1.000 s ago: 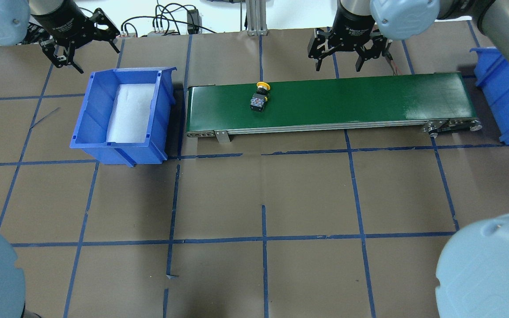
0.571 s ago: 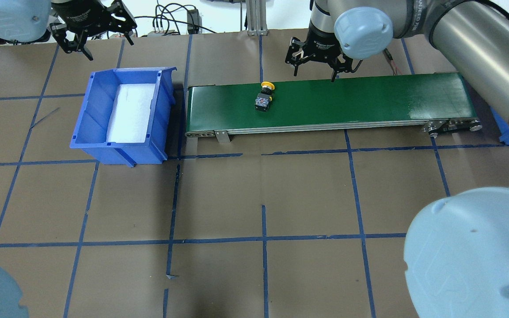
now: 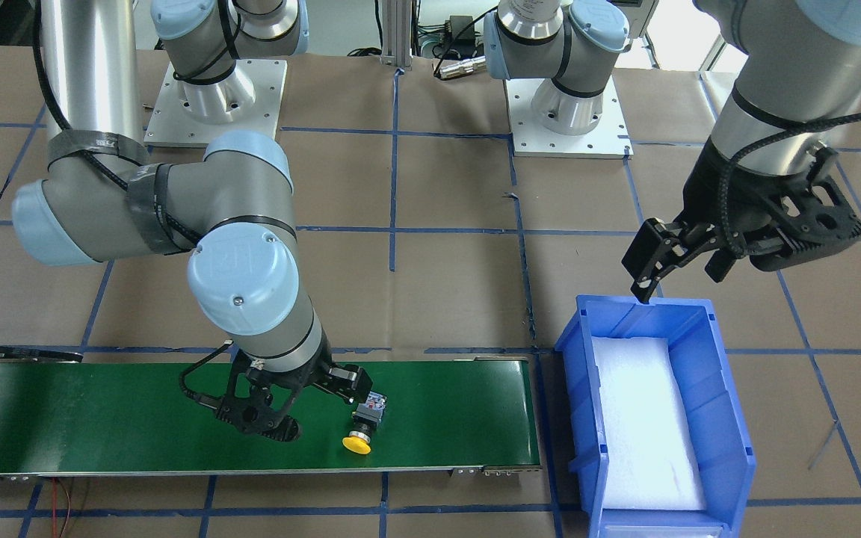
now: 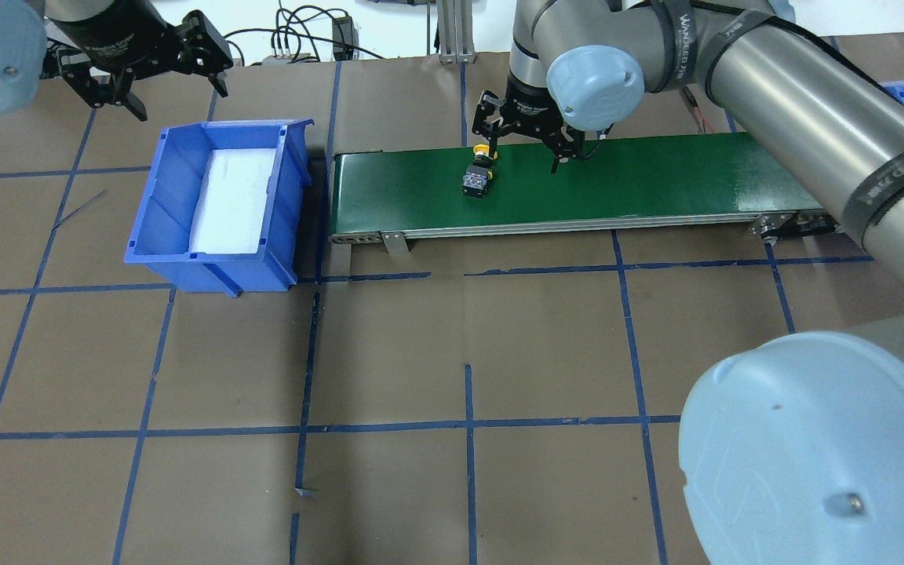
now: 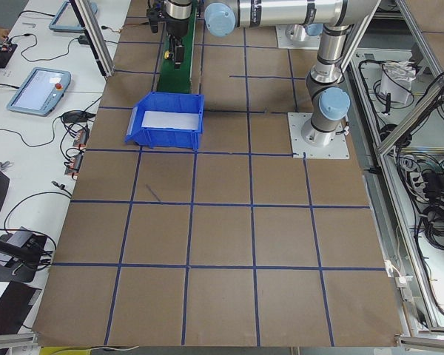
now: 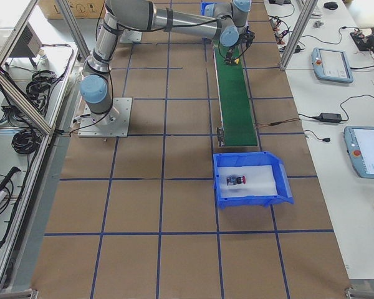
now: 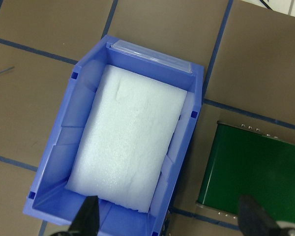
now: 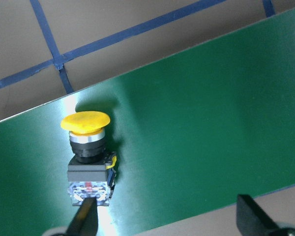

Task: Transport two buttons from left to right
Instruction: 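Lower the right gripper onto the yellow button on the conveyor, then close the right gripper on the yellow button and lift it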

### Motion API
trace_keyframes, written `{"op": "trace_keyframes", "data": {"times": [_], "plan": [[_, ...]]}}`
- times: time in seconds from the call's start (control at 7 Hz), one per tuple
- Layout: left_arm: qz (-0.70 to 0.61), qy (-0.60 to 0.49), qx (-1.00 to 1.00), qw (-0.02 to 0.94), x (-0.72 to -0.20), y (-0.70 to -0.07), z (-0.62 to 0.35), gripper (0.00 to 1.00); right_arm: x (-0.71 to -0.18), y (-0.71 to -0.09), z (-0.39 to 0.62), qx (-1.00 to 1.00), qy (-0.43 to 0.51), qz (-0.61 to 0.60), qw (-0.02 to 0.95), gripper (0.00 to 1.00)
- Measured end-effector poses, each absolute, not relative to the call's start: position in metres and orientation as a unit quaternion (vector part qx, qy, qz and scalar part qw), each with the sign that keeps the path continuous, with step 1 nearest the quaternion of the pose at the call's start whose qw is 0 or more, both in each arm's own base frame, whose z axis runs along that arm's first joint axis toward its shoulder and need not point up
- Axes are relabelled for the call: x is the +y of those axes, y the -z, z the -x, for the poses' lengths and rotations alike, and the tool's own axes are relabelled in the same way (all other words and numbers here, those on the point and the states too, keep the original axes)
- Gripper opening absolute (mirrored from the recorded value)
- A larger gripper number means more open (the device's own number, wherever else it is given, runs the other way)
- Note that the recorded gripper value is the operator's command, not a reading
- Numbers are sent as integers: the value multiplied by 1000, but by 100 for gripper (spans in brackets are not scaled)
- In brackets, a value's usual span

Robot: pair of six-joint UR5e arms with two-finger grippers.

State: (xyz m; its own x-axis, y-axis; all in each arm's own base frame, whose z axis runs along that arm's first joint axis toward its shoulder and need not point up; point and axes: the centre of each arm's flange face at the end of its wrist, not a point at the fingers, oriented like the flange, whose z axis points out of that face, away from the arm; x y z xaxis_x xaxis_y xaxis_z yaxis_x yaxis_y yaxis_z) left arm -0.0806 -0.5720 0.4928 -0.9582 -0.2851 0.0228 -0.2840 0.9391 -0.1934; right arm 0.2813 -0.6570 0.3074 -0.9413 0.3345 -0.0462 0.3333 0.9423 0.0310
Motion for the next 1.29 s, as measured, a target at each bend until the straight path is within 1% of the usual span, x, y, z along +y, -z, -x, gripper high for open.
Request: {"op": "trace_keyframes", "data": {"times": [0.29,0.57,0.71,1.0,1.14,1.29], "plan": [[144,77,987,7,-551,-494,82,100,-650,-301,-301,984,-17,-176,26,100],[143,53,988,8,-539,-495,84,100,-654,-287,-307,984,-14,-174,26,99],[141,50,989,9,-536,-497,87,100,-659,-278,-308,985,-9,-171,27,92],[134,52,990,9,-529,-503,94,100,-670,-257,-308,987,5,-155,29,14],[133,49,990,9,-529,-502,95,100,-673,-251,-308,989,8,-144,29,8],[134,49,990,10,-529,-502,95,100,-674,-249,-306,990,9,-138,29,7]]}}
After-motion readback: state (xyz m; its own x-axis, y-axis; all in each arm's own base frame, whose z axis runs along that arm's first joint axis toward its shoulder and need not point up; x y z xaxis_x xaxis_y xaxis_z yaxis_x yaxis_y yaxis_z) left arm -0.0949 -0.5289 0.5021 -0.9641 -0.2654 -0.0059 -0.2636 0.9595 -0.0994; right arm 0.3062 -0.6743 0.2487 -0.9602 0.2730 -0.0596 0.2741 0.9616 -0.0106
